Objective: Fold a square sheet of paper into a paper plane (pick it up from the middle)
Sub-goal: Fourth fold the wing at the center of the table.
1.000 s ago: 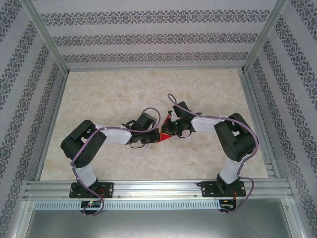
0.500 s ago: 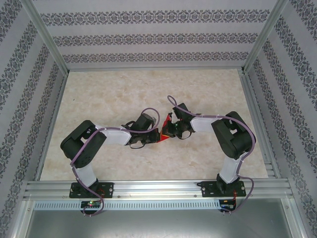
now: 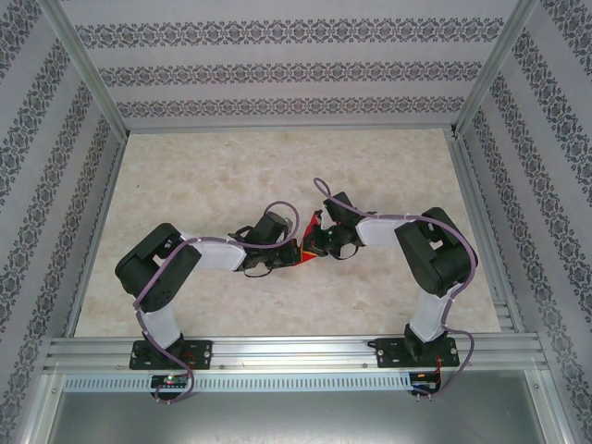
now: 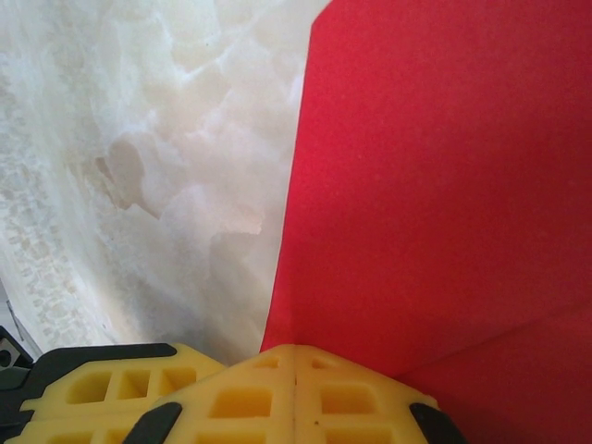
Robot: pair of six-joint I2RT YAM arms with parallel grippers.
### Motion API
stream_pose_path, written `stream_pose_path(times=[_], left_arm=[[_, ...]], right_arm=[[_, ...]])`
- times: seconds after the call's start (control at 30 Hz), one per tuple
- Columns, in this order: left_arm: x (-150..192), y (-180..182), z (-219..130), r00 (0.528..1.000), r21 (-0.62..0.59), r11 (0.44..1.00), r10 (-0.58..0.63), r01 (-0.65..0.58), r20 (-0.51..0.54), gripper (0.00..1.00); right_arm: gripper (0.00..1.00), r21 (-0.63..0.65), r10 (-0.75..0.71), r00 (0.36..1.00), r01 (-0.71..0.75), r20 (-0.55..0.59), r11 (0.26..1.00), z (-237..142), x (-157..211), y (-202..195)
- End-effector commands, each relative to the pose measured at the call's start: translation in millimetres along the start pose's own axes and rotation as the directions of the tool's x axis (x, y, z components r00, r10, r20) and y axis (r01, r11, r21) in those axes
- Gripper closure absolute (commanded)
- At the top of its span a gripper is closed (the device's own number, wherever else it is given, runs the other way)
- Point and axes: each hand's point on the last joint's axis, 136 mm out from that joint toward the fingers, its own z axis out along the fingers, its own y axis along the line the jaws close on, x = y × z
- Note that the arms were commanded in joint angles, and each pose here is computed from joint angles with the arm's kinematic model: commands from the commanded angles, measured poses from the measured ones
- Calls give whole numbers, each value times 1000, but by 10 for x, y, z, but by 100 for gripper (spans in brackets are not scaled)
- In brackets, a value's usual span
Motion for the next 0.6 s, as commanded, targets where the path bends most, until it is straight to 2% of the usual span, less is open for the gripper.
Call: stream_pose_path(times=[0.0,0.27,0.57], left_arm=[[330,475,37,995,-170,984,-66,53,-71,100],[548,650,-10,979,-229,966,-155,123,-129,100],[589,652,6,976,-223,967,-162,126,-147,100]], right_arm=[[100,87,47,998,-50,29,995,-9,-105,-346],[100,80,69,990,-79,121,994,-167,-487,-549],[100,97,93,973,-116,212,989,-406,-930,-722]])
